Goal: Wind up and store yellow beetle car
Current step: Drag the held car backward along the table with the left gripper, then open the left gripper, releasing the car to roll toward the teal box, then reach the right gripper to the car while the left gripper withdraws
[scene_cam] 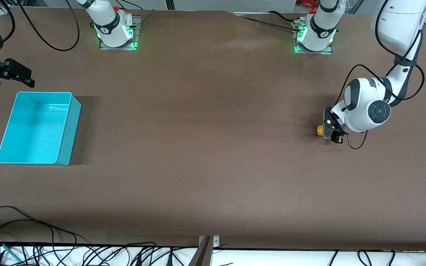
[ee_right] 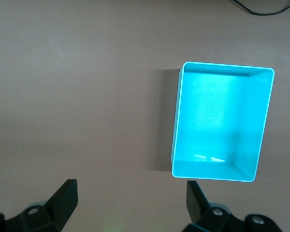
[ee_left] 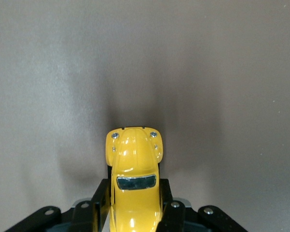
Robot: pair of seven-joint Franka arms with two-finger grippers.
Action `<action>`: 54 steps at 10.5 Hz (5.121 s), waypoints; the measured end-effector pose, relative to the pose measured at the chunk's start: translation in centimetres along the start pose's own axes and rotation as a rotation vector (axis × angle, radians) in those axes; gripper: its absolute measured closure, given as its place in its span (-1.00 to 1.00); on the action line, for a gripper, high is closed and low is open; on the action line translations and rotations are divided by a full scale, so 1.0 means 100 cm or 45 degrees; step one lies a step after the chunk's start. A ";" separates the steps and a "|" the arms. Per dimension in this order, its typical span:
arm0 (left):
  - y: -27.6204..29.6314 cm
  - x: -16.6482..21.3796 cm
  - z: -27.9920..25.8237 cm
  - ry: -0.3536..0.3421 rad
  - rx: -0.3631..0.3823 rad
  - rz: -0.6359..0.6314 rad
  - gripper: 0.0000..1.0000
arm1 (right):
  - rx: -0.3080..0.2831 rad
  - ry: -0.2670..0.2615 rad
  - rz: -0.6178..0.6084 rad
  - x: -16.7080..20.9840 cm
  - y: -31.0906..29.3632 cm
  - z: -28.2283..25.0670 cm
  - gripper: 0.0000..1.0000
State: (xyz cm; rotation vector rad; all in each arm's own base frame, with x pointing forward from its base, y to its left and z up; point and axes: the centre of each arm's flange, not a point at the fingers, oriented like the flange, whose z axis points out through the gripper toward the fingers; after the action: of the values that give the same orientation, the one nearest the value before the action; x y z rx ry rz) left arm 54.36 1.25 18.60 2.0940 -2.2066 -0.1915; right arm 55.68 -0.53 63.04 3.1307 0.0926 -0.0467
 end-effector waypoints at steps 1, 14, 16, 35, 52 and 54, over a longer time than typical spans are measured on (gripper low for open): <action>0.000 -0.006 0.000 0.001 0.004 -0.013 0.11 | 0.000 0.000 0.000 0.000 0.000 0.000 -1.00; 0.013 -0.123 0.004 -0.019 0.049 -0.049 0.11 | 0.000 0.000 0.000 0.000 0.000 0.000 -1.00; 0.013 -0.126 0.004 -0.021 0.049 -0.052 0.11 | 0.000 0.000 0.000 0.000 0.000 0.000 -1.00; -0.004 -0.129 -0.035 -0.014 0.177 -0.085 -1.00 | 0.001 0.000 0.000 0.000 0.000 0.000 -1.00; 0.042 -0.093 -0.288 0.141 0.381 -0.470 -1.00 | -0.011 -0.115 0.438 0.020 -0.003 0.048 -1.00; 0.055 -0.086 -0.318 0.194 0.288 -0.751 -1.00 | -0.029 -0.195 0.569 0.034 -0.004 0.097 -1.00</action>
State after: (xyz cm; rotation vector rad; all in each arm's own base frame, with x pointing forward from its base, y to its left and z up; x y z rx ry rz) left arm 54.29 9.22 50.98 2.7257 -1.5350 0.1843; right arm 58.80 0.00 53.20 3.0286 -0.5970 -0.2763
